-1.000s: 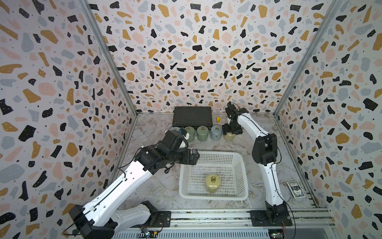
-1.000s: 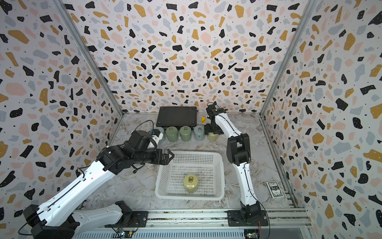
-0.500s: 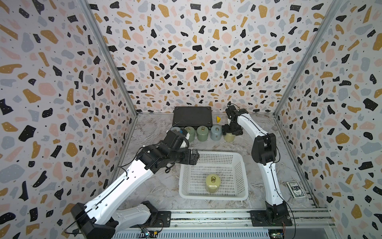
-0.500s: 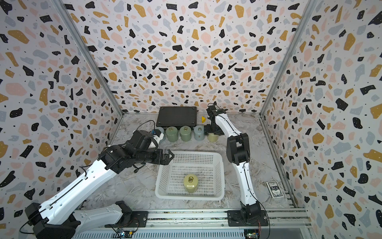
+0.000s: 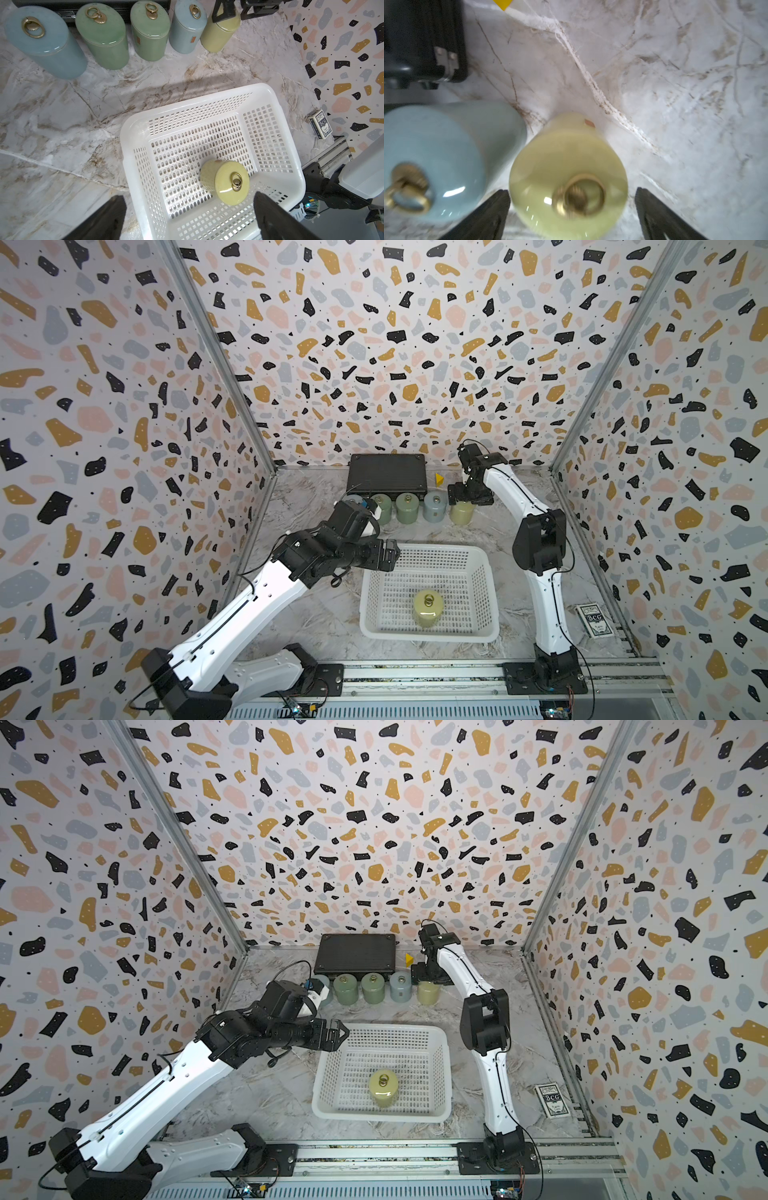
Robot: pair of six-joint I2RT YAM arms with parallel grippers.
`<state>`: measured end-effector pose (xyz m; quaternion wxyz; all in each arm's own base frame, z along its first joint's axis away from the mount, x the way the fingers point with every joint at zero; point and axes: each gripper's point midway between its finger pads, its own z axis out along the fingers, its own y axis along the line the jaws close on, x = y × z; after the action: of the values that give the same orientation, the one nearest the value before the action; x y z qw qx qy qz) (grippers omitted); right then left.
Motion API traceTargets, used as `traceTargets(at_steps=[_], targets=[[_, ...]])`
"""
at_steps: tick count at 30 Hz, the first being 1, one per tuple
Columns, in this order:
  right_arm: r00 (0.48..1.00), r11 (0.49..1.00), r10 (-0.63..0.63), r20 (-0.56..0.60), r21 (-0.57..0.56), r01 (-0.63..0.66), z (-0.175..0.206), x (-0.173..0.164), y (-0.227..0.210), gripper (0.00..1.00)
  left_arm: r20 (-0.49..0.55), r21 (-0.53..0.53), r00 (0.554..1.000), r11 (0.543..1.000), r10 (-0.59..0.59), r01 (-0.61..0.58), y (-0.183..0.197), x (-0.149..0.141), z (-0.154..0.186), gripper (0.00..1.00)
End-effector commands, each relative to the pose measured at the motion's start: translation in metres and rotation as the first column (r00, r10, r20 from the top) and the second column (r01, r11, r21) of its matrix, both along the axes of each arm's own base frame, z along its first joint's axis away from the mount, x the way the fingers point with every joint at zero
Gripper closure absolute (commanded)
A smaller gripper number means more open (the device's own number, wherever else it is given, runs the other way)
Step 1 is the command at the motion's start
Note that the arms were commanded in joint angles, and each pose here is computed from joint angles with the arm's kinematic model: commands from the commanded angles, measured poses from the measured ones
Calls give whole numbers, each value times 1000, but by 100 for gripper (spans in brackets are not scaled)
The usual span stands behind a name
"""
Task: Take the tea canister out of the basket
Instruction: Place the tea canister at the center of the board, then pick up the tea canister from the basket.
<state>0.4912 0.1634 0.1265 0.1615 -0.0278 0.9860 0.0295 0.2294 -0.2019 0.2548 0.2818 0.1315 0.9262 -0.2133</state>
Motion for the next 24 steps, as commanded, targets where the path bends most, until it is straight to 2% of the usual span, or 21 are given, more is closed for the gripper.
traceTargets(at_steps=[1,7,15,20,24], targets=[[991,998,-18,136,62,10,72,-15,-5,1,30,-25,999,999,-32,33,-4,-2,5,0],[986,990,1,166,140,-25,102,-63,-6,1,-13,-22,998,998,-61,61,-10,-9,-16,0],[977,963,106,184,227,-147,112,-160,2,1,-34,-5,992,993,-121,121,-30,-28,-43,0],[966,903,203,161,352,-248,108,-226,13,1,-52,38,987,987,-153,155,-41,-43,-63,0],[942,859,286,173,389,-332,104,-278,12,1,-67,62,983,983,-170,174,-50,-54,-78,0]])
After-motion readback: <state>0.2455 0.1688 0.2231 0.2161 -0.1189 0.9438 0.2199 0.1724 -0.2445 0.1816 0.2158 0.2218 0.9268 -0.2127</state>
